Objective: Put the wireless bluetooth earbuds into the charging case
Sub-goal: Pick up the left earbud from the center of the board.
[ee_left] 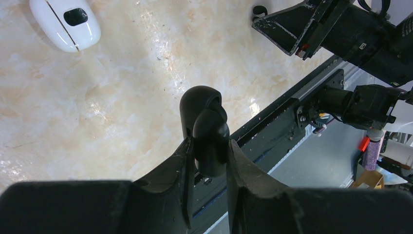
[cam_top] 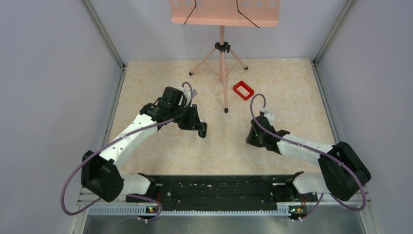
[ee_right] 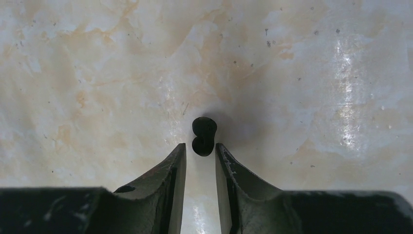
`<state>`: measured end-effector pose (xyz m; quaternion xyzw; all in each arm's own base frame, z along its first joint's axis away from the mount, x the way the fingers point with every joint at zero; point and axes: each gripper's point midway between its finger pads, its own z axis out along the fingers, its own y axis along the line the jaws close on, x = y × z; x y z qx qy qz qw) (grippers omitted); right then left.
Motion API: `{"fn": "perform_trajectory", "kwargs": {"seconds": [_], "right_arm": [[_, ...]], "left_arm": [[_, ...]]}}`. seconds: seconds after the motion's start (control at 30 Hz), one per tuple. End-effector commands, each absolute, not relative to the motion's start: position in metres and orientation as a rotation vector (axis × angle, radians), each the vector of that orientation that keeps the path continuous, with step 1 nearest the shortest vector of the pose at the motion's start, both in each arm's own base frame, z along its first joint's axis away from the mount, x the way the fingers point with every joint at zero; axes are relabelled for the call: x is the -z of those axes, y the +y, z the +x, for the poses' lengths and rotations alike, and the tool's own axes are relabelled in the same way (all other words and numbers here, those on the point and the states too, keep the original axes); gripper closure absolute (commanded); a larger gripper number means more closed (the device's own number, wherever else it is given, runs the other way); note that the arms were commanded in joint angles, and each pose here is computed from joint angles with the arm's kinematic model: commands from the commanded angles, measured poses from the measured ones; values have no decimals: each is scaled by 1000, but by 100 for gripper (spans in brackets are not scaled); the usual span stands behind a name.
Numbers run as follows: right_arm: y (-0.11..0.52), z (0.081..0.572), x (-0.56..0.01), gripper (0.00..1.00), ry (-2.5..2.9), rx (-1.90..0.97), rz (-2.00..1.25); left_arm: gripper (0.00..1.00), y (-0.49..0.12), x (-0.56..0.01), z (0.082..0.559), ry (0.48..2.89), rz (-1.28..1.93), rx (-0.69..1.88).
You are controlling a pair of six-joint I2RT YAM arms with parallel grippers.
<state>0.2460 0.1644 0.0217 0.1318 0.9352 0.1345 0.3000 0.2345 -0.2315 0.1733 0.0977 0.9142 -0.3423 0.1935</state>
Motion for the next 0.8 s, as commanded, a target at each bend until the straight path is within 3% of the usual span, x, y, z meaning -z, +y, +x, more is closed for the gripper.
{"fn": "perform_trajectory", "kwargs": {"seconds": [0.0,0.33,0.57,0.77], "right_arm": [[161,251,-30,70,2447,-331,343],[156,259,-40,72,2411,-341,377],[154,259,-42,91,2400,-340,395],[157,260,-42,100,2401,-359,387]], "left_arm": [[100,-232,-185,237,2509,297,972],[100,-231,-184,237,2508,295,970],[100,-232,-183,237,2511,297,975],[100,-232,-183,236,2512,294,973]]}}
